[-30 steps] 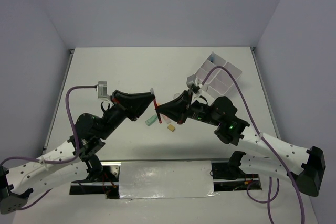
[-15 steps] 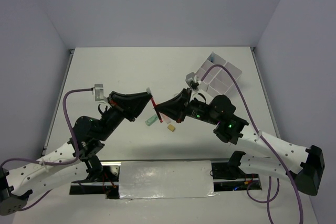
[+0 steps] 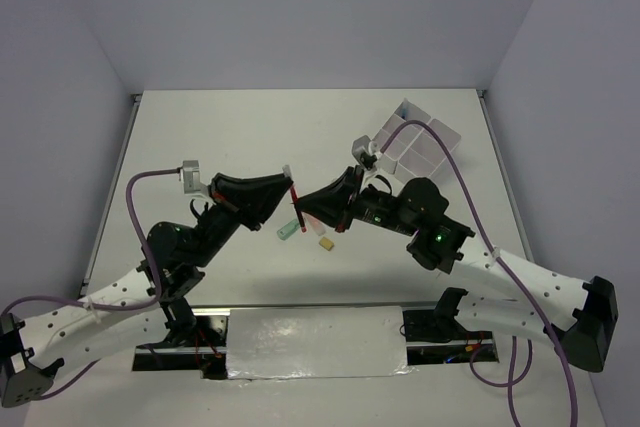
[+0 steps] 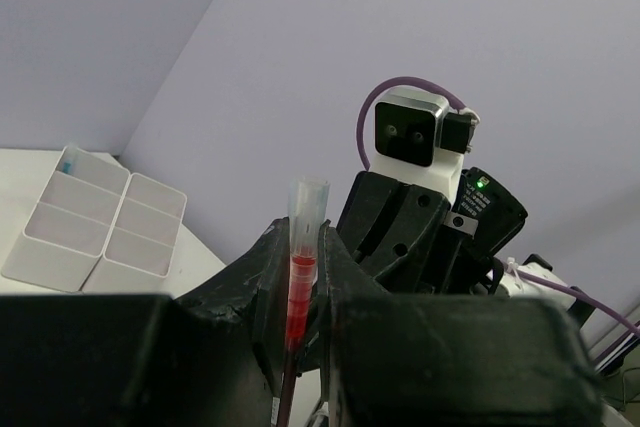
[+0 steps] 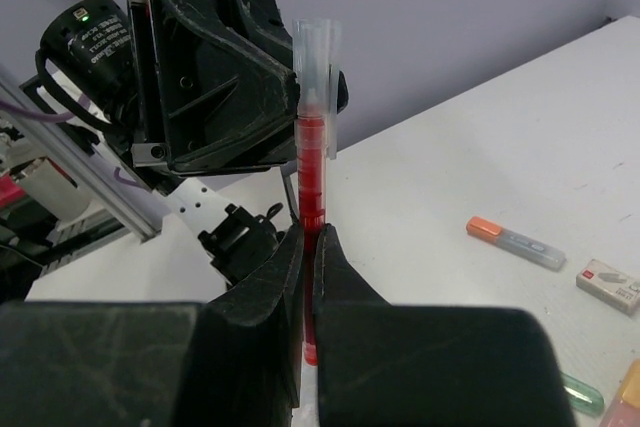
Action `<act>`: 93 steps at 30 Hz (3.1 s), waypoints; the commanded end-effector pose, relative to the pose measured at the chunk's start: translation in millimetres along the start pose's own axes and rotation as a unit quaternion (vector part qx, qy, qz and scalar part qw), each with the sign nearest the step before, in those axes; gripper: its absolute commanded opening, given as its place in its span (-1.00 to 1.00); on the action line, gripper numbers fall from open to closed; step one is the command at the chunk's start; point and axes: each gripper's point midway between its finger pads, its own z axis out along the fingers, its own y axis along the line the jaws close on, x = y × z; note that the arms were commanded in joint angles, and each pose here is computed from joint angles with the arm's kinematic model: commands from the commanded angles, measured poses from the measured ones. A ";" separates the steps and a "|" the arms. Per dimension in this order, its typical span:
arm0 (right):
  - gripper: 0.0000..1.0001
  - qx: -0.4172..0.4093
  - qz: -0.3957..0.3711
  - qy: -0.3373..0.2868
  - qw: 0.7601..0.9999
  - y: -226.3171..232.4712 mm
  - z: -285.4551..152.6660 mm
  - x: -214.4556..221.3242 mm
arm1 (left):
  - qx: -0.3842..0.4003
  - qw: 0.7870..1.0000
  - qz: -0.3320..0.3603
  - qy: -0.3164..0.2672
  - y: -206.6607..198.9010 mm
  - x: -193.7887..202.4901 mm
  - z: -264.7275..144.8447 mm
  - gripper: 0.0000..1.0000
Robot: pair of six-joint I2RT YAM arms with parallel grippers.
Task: Sort the stationery into containers
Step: Close the pen cap on the pen, then place the pen in the storage box.
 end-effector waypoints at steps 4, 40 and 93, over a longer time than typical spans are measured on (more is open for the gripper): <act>-1.00 -0.064 -0.101 -0.184 0.976 48.7 -2.6 -130.0 | -0.039 0.986 0.014 0.159 31.7 78.6 -27.5 -1.00; -1.00 0.150 -0.096 -0.083 0.981 -131.5 9.6 -46.5 | -0.150 0.976 0.119 0.105 19.9 -23.8 -11.9 0.99; -0.78 0.377 -0.250 0.080 0.888 -476.6 -183.9 -60.1 | -0.177 0.927 0.205 0.259 49.8 -0.9 -131.6 0.99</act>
